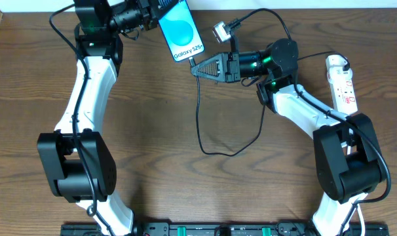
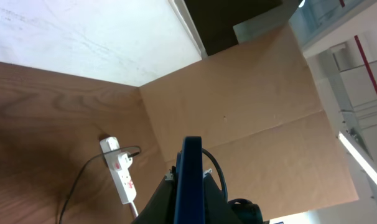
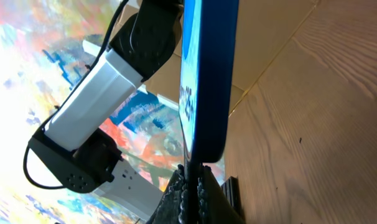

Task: Plug charger to phone and switch on socket
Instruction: 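Push the USB-C connector up into the phone's port with the right gripper, then open the right gripper and pull it back from the phone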

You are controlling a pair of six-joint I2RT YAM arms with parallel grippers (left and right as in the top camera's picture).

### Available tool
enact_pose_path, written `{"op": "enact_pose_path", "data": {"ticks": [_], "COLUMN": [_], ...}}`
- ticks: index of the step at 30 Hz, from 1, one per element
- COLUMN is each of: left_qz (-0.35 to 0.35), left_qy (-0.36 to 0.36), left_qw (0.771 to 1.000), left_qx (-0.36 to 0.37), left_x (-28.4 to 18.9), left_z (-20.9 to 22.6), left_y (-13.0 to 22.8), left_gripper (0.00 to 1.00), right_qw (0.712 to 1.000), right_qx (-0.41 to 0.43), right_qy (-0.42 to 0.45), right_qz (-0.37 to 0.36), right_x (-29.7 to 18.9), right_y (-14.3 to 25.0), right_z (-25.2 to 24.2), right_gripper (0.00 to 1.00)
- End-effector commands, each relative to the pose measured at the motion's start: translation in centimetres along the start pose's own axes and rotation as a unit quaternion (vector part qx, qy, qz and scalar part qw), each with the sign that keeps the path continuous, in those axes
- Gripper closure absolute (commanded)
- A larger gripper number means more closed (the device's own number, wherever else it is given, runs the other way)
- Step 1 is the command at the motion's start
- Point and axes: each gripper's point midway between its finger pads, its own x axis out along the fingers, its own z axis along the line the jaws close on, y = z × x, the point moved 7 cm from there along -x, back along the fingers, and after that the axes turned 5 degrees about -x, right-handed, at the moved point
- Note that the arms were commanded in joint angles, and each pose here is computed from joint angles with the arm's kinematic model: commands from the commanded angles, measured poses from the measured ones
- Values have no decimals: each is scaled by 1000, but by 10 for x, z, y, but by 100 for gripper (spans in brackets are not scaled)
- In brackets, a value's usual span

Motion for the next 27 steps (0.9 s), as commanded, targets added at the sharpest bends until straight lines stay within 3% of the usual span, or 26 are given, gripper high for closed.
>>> {"op": "enact_pose_path", "data": {"ticks": [1, 7, 9, 10, 12, 13, 18, 23, 27], "left_qz": [36, 48, 48, 48, 47, 46, 36, 38, 39], "left_qy": [18, 23, 23, 23, 23, 22, 19, 5, 1], "left_qw": [999, 998, 998, 998, 998, 998, 997, 999, 999], "left_qx": [32, 34, 33, 34, 34, 36, 65, 32, 21], "left_x": [4, 11, 10, 10, 10, 9, 1, -11, -12], "left_z": [-15, -17, -17, -17, -17, -17, -15, -5, -2], "left_y": [9, 15, 15, 15, 14, 14, 8, 5, 6], "left_gripper": [92, 93, 92, 93, 92, 92, 93, 93, 93], "right_qw": [998, 996, 997, 997, 998, 998, 998, 996, 991], "right_qx": [2, 5, 5, 4, 3, 3, 1, -24, 13], "right_qy": [14, 19, 18, 17, 15, 14, 16, 42, 94], "right_qz": [-60, -84, -79, -75, -67, -64, -55, -78, -93], "right_x": [-3, -3, -3, -3, -3, -3, -10, -43, -71], "right_y": [-14, -19, -18, -17, -16, -15, -15, -25, -25], "right_z": [-2, -4, -3, -3, -3, -3, -3, -11, -38], "right_gripper": [99, 99, 89, 71, 17, 1, 1, 1, 1]}}
